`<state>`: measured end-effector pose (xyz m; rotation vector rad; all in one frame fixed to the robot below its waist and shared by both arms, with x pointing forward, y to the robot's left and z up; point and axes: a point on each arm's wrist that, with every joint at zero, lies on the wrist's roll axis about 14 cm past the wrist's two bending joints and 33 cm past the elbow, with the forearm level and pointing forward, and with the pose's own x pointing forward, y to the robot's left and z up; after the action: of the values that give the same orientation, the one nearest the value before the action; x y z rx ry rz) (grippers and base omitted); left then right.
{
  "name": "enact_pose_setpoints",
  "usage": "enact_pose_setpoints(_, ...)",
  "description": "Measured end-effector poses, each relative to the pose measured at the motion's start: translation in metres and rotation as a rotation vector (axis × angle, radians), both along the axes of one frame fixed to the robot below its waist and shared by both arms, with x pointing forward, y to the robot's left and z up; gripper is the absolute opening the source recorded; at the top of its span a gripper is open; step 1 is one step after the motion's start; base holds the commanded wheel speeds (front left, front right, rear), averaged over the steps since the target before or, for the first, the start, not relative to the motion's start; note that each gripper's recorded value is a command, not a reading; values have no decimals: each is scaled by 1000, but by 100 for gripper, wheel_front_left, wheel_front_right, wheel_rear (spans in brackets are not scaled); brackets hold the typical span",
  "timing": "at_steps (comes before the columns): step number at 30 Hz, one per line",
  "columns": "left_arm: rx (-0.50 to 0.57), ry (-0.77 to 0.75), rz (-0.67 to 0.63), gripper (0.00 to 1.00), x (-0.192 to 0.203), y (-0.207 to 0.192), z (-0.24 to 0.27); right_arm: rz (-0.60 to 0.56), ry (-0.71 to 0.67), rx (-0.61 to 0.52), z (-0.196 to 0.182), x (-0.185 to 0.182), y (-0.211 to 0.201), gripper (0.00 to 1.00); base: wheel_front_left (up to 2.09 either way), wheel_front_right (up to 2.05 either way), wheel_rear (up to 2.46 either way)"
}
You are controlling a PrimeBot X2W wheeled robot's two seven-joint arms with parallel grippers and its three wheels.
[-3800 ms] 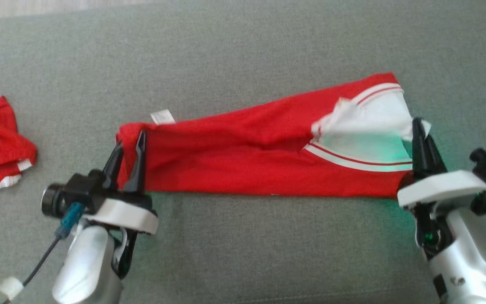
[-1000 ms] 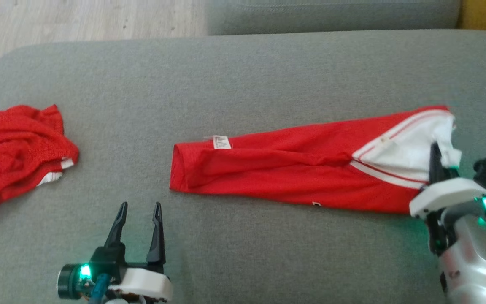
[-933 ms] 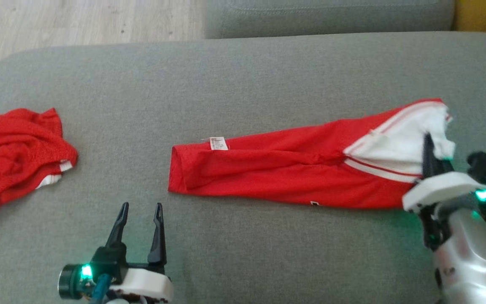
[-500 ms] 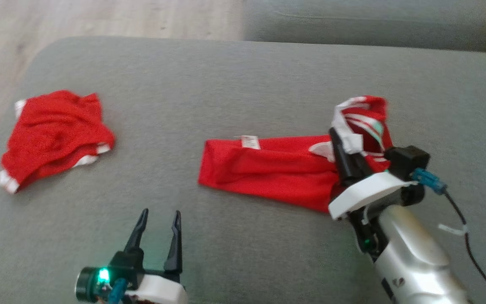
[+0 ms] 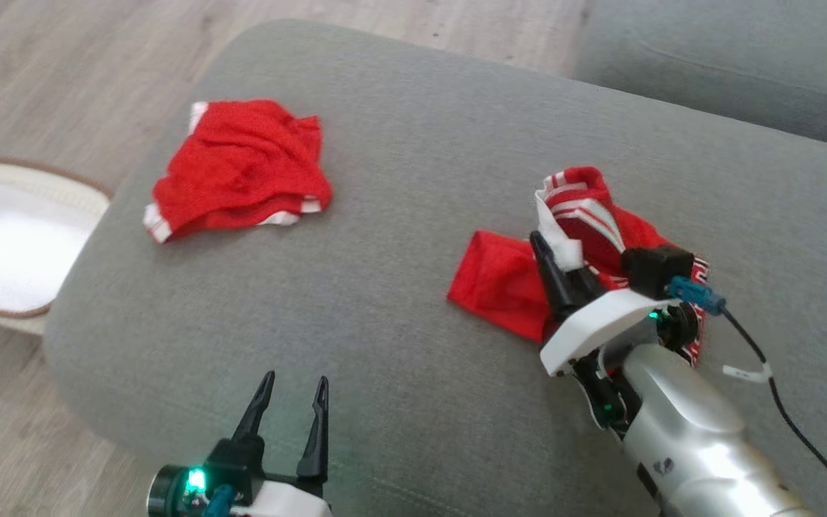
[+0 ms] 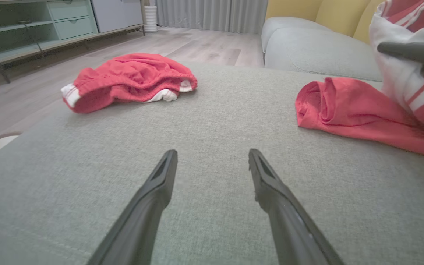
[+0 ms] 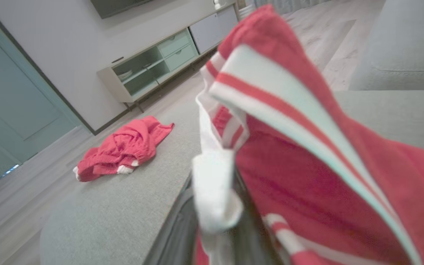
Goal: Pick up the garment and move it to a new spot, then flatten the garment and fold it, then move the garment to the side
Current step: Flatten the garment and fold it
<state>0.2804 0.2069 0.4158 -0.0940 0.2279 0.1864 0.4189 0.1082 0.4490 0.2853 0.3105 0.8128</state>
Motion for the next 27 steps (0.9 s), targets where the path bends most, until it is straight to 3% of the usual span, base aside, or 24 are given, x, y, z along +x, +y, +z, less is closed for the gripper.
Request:
enact_pose_setpoints(5,6,2,29,100,-4,6,0,54,-19,30,12,-6,19,100,0,0,0)
enact_pose_setpoints(11,1,-15,-13,100,10,-4,4,-50,-115,102,49,19,-6,100,0,0,0)
enact_pose_setpoints(14,3,-34,-48,100,22,-13,9,-155,-190,107,65,36,-40,100,0,0,0)
enact_pose_setpoints(17,3,-51,-82,100,34,-21,14,-280,-205,67,56,42,-86,100,0,0,0)
enact_pose_setpoints(22,17,-82,-144,100,55,-37,22,-462,-214,-32,37,34,-162,100,0,0,0)
enact_pose_setpoints(27,29,-95,-164,100,66,-43,26,-565,-214,-91,28,16,-207,100,0,0,0)
